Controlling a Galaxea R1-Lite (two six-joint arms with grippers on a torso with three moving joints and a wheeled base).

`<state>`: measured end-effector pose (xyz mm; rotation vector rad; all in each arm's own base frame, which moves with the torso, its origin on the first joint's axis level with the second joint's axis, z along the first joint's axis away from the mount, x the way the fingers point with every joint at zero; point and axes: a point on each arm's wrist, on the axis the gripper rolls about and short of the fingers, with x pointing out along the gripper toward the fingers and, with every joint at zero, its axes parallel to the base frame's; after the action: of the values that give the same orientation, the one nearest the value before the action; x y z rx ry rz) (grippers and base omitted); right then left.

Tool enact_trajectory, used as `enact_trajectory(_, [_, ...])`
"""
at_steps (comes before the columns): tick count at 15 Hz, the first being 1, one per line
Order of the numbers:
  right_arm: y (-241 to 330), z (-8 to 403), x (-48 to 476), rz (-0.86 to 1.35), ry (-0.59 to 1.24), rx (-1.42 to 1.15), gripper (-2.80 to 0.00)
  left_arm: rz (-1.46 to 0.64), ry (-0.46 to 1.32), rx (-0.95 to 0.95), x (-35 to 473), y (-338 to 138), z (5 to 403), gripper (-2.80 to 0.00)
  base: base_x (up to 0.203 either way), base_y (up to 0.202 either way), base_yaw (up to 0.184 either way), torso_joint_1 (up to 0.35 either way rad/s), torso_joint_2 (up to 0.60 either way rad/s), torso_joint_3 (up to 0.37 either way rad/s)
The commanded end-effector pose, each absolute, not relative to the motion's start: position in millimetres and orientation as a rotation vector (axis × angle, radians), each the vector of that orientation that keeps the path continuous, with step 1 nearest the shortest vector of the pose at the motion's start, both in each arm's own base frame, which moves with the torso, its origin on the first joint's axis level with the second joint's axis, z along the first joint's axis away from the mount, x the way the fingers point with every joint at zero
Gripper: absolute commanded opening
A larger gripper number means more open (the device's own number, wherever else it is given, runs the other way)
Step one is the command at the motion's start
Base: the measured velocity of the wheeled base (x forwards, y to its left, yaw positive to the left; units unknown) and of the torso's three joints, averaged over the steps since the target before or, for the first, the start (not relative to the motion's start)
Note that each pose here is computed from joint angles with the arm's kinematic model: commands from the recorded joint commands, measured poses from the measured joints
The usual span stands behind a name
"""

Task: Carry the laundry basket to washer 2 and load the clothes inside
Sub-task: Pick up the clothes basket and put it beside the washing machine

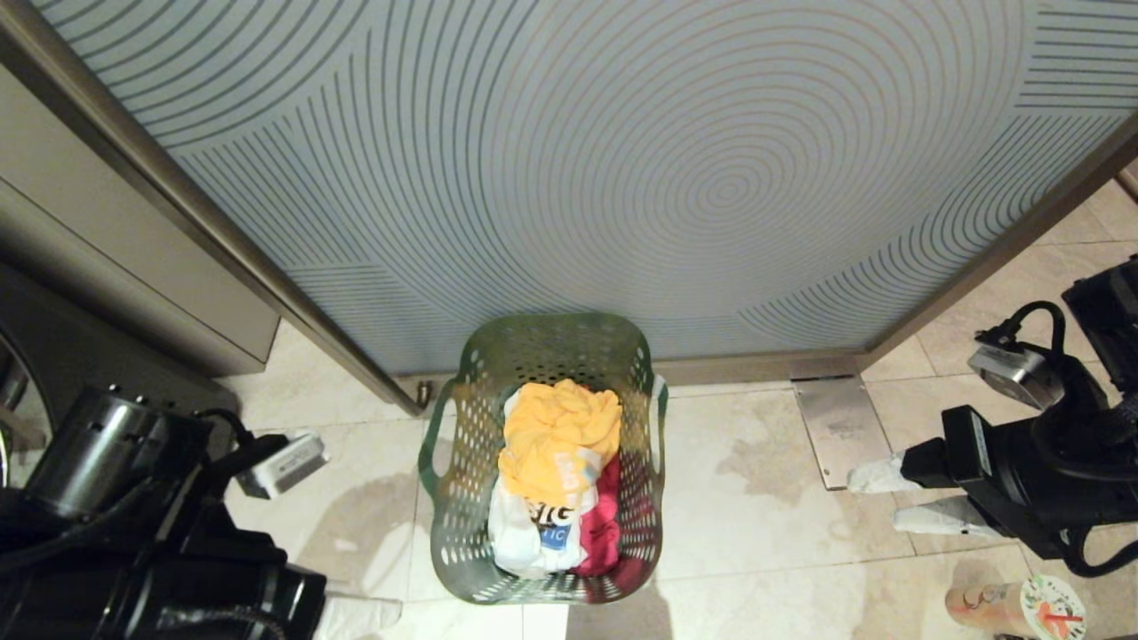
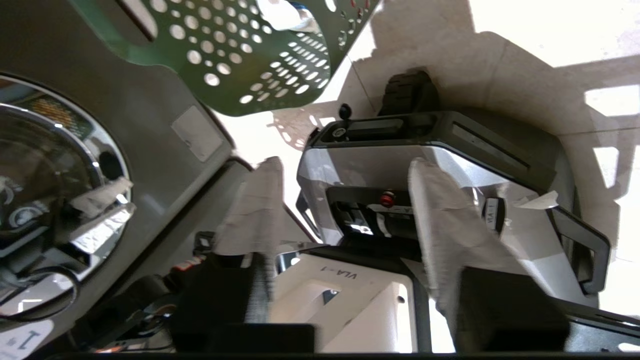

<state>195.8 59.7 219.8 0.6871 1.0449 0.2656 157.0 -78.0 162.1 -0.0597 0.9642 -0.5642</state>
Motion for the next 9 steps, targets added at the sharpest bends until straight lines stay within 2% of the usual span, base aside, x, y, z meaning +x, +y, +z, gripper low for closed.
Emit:
enact_trajectory(1, [64.0, 216.1, 206.4, 0.261, 1.071, 0.685, 0.00, -0.488, 0.986, -0.004, 168.8, -89.2, 156.8, 0.00, 0.000, 0.000, 0.000, 0.000, 0.00, 0.000])
enact_trajectory(5, [67.9, 212.3, 221.6, 0.194, 1.087, 0.641, 0.00, -0.302, 0.848, 0.089, 195.5, -105.5, 163.0, 0.00, 0.000, 0.000, 0.000, 0.000, 0.00, 0.000])
enact_trajectory(9, [82.3, 199.9, 234.7, 0.191, 1.103, 0.483, 0.00, -0.179, 0.742, 0.128, 212.8, -111.2, 159.6, 0.00, 0.000, 0.000, 0.000, 0.000, 0.00, 0.000])
